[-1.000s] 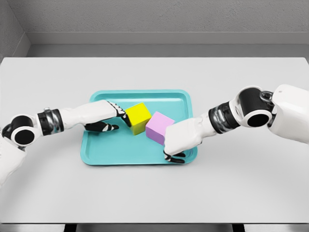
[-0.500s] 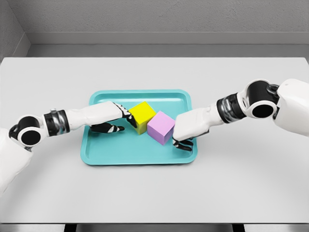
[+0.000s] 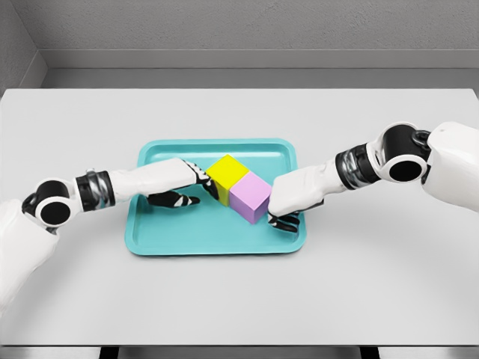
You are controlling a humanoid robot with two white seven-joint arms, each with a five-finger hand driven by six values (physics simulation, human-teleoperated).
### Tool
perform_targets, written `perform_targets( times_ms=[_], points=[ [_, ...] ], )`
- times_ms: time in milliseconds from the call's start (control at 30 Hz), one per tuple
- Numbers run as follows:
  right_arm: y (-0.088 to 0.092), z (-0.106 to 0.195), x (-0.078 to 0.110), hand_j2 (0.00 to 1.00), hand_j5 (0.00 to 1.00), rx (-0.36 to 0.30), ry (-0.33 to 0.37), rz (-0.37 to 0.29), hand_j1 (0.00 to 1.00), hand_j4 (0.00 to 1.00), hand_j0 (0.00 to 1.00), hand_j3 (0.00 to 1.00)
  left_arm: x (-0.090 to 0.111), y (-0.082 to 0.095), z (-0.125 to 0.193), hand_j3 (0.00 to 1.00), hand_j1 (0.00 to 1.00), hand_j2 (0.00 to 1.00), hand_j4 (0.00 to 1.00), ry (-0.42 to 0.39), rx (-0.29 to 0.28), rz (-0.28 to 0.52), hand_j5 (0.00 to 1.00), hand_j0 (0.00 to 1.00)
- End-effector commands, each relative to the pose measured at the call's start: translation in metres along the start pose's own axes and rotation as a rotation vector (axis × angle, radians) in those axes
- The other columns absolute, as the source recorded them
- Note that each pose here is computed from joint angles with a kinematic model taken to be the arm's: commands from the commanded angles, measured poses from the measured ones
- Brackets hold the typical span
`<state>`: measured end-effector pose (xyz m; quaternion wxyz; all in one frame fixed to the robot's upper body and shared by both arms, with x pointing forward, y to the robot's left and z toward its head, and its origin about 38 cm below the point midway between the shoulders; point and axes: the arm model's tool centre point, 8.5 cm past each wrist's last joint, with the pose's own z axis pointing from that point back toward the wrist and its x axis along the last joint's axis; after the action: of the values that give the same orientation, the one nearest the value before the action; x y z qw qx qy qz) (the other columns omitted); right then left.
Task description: Push two cubes
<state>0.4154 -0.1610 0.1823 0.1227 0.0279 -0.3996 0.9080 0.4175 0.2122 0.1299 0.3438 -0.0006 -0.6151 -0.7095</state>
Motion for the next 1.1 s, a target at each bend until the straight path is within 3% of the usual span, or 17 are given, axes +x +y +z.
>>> perform_targets(
  times_ms=[0,400,567,733,867,933,1067],
  points=[
    [0.000,0.001,-0.001,0.13,0.13,-0.003,0.003,-0.007,0.13,0.13,0.13,0.13,-0.002,0.000,0.002,0.58,0.58,0.58,0.58,0.005,0.004,0.007,0.58,0.58],
    [-0.003,0.007,-0.003,0.13,0.13,-0.003,0.017,0.002,0.13,0.13,0.13,0.13,-0.013,-0.007,0.007,0.58,0.58,0.58,0.58,0.039,-0.011,0.034,0.58,0.58],
    [-0.004,0.009,-0.004,0.13,0.13,-0.005,0.020,0.004,0.13,0.13,0.13,0.13,-0.020,0.001,0.005,0.58,0.58,0.58,0.58,0.052,-0.003,0.036,0.58,0.58],
    [-0.016,0.040,-0.014,0.14,0.14,-0.038,0.077,0.006,0.14,0.14,0.14,0.14,-0.020,-0.002,-0.002,0.58,0.58,0.58,0.58,0.048,-0.001,0.049,0.58,0.58],
    [-0.016,0.040,-0.016,0.14,0.14,-0.040,0.081,0.001,0.14,0.14,0.14,0.14,-0.020,-0.001,-0.002,0.58,0.58,0.58,0.58,0.047,0.000,0.046,0.58,0.58],
    [-0.020,0.052,-0.026,0.14,0.14,-0.067,0.120,-0.010,0.14,0.14,0.14,0.14,-0.022,-0.001,0.002,0.58,0.58,0.58,0.58,0.054,-0.003,0.046,0.58,0.58],
    [-0.012,0.075,-0.055,0.16,0.16,-0.088,0.217,-0.078,0.16,0.16,0.16,0.16,-0.020,-0.002,0.002,0.58,0.58,0.58,0.58,0.049,0.002,0.049,0.58,0.58]
  ],
)
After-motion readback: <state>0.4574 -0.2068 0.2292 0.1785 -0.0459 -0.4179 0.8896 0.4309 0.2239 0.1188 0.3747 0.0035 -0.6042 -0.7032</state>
